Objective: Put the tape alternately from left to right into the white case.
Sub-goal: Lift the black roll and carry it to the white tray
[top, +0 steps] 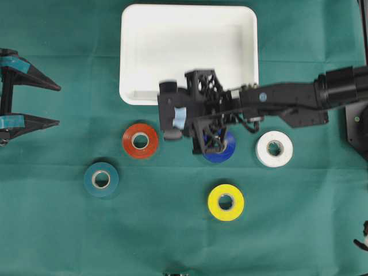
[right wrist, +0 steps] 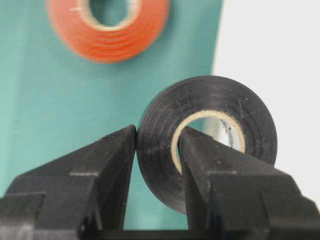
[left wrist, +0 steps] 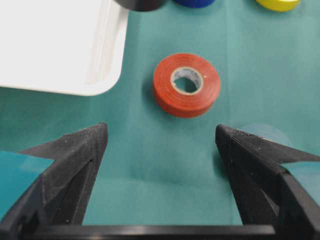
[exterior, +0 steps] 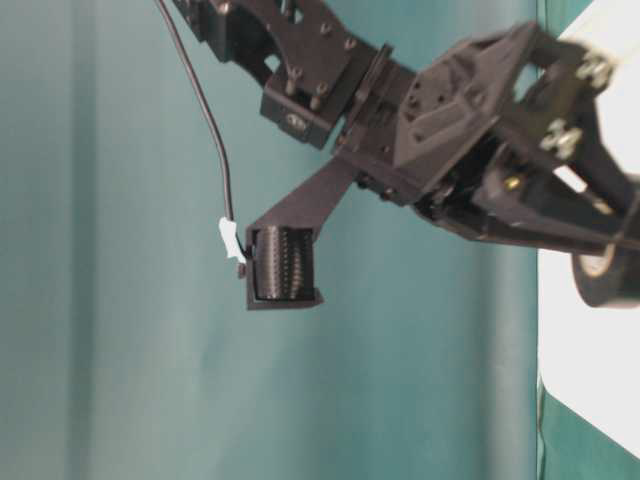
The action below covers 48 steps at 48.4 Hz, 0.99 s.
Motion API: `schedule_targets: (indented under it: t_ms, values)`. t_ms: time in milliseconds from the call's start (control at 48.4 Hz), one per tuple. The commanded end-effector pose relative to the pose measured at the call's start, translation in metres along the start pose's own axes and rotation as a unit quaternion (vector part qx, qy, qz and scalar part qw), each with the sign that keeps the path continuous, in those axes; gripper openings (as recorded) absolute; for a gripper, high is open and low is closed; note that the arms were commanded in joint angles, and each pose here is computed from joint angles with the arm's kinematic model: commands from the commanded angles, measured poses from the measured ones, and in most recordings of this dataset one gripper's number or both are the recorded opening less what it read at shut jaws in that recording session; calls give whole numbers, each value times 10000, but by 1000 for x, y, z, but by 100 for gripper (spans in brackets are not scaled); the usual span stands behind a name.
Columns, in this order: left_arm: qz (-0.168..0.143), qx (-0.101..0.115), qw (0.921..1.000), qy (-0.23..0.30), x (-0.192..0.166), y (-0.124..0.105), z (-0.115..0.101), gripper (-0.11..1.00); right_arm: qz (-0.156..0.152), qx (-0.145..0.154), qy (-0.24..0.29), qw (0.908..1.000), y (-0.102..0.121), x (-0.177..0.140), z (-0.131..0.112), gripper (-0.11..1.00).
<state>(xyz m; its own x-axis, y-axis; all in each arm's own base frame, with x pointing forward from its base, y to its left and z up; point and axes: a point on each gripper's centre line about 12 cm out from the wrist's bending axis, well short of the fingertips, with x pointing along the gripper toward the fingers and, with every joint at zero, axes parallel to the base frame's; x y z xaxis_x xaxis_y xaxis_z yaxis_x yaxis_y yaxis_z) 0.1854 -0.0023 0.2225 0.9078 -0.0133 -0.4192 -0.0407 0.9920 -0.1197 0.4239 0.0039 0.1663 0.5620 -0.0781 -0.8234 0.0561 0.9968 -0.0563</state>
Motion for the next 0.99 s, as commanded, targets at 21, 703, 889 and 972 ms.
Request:
schedule_targets:
  t_ms: [21,703,889,972]
  values:
    - [-15,-4,10000,-68,0,-1,5,91,-134,122,-295,9994,-18,-15,15,0]
    - [31,-24,10000,-43,1,1,2,91,-400,724,89,9965,-51,-34,-37,0]
    - [38,-27,10000,-44,1,1,2,91,-381,808,189,9958,-50,-35,-60,0]
    - [38,-27,10000,-44,1,1,2,91,-344,803,118,9961,-50,-32,-63,0]
